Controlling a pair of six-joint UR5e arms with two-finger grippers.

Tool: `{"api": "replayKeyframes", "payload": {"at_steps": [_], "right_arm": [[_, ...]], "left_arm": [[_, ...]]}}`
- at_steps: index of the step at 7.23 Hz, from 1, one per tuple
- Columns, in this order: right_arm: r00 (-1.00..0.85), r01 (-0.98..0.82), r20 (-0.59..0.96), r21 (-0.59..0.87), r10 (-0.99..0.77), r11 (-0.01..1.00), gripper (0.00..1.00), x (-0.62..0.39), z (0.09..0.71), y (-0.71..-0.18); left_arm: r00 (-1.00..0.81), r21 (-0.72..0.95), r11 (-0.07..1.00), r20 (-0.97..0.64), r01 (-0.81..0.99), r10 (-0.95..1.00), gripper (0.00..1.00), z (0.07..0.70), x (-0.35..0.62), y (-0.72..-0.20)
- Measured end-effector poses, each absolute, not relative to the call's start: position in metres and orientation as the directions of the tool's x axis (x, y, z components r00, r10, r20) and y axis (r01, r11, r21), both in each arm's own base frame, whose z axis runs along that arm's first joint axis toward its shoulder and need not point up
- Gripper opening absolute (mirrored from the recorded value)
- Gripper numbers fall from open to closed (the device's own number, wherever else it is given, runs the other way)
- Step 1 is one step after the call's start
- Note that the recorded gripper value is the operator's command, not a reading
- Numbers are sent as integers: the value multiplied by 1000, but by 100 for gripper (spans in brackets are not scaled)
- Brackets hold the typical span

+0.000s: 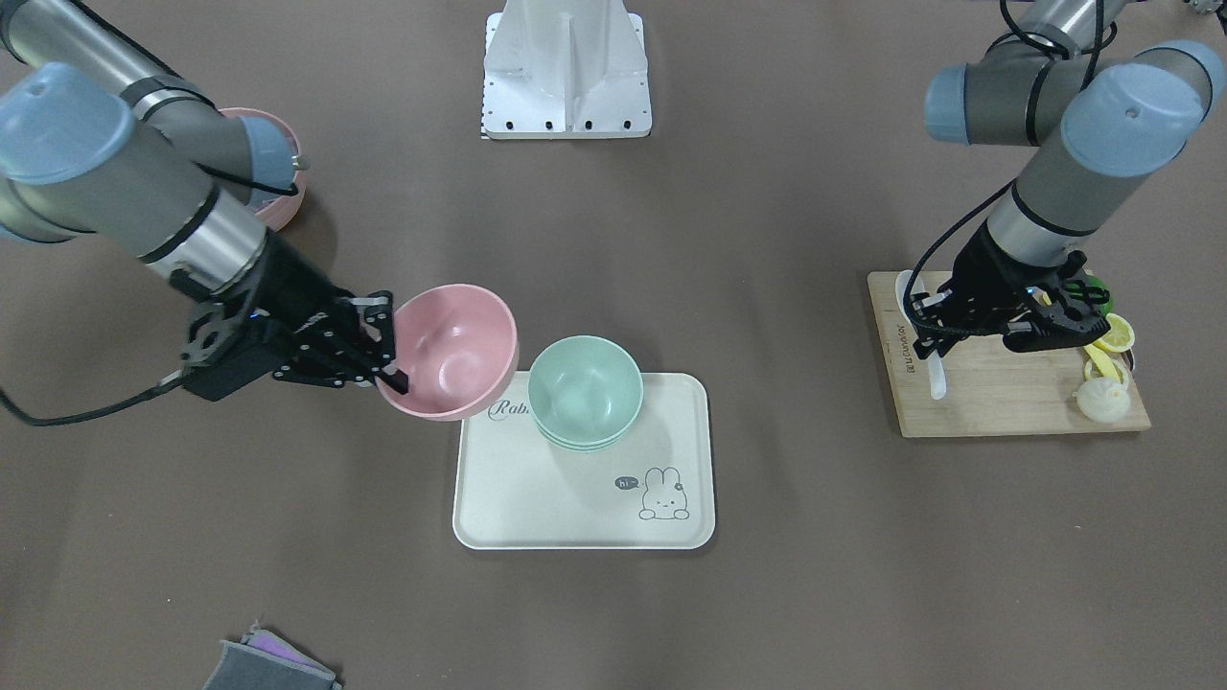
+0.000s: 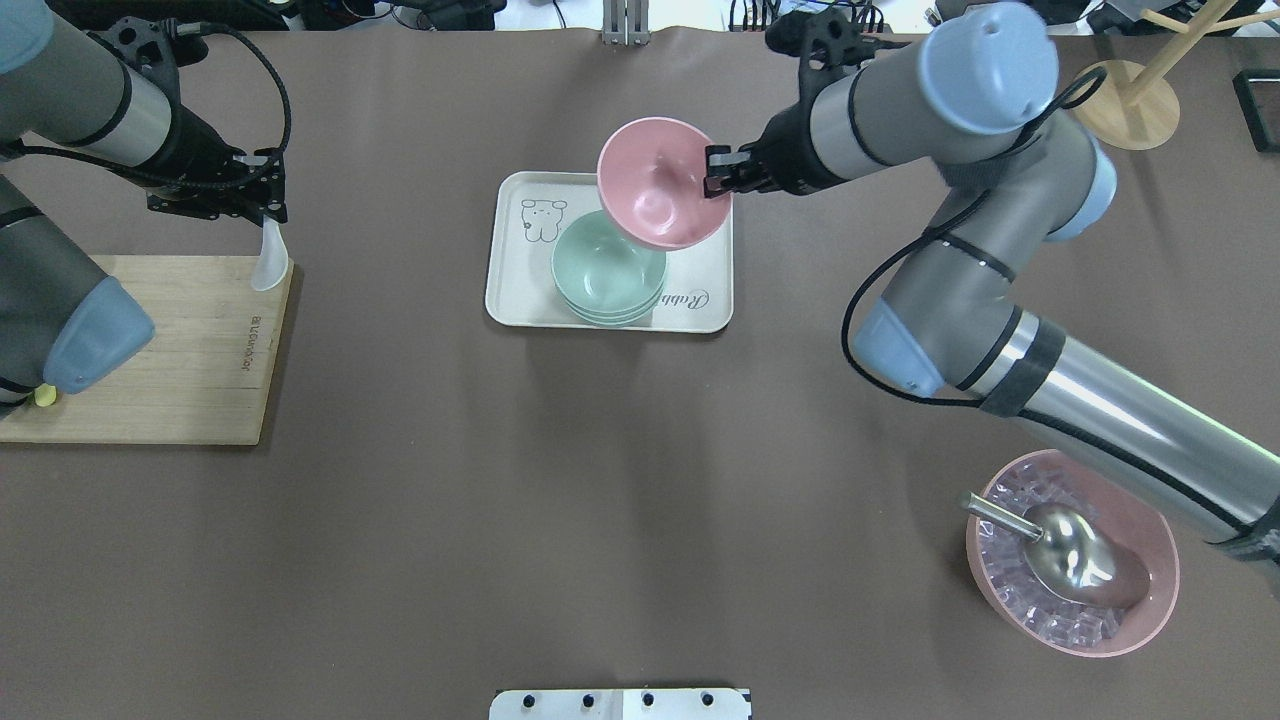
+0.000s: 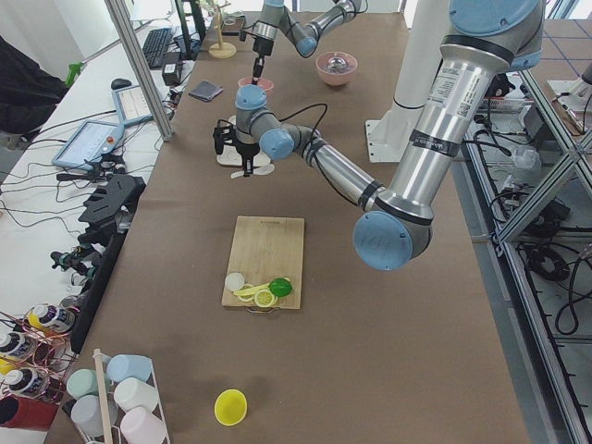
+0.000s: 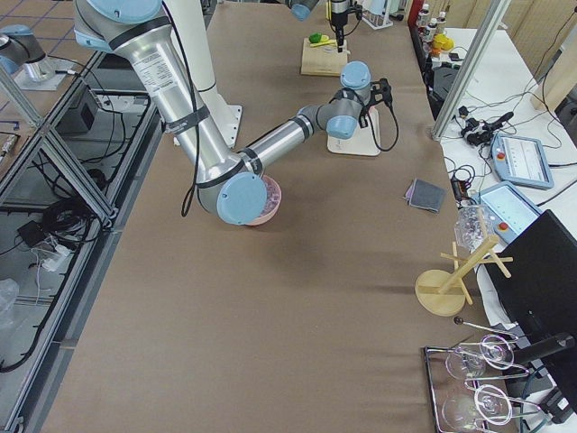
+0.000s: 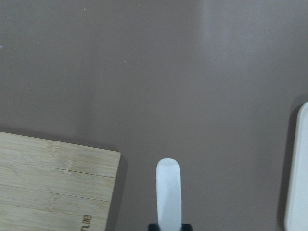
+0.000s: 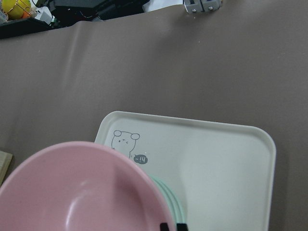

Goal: Stack pink bowl on green and place spoon
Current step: 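Lower the pink bowl onto the green bowl while left gripper lifts the spoon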

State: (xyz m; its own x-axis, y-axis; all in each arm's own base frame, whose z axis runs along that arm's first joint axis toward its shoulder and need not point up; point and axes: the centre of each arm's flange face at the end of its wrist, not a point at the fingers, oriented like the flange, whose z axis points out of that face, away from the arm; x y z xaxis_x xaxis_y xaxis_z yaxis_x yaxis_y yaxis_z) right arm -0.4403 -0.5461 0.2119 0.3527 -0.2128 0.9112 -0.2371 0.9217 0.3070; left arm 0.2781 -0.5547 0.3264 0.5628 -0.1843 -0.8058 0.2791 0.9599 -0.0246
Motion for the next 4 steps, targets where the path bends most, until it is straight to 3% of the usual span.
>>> {"api": "replayKeyframes", "payload": {"at_steps": [4], "right_arm": [[411, -241, 894, 294, -177, 925, 0, -502, 232, -536]], "left_arm": [[530, -32, 954, -826, 298, -193, 0, 318, 282, -555]]}}
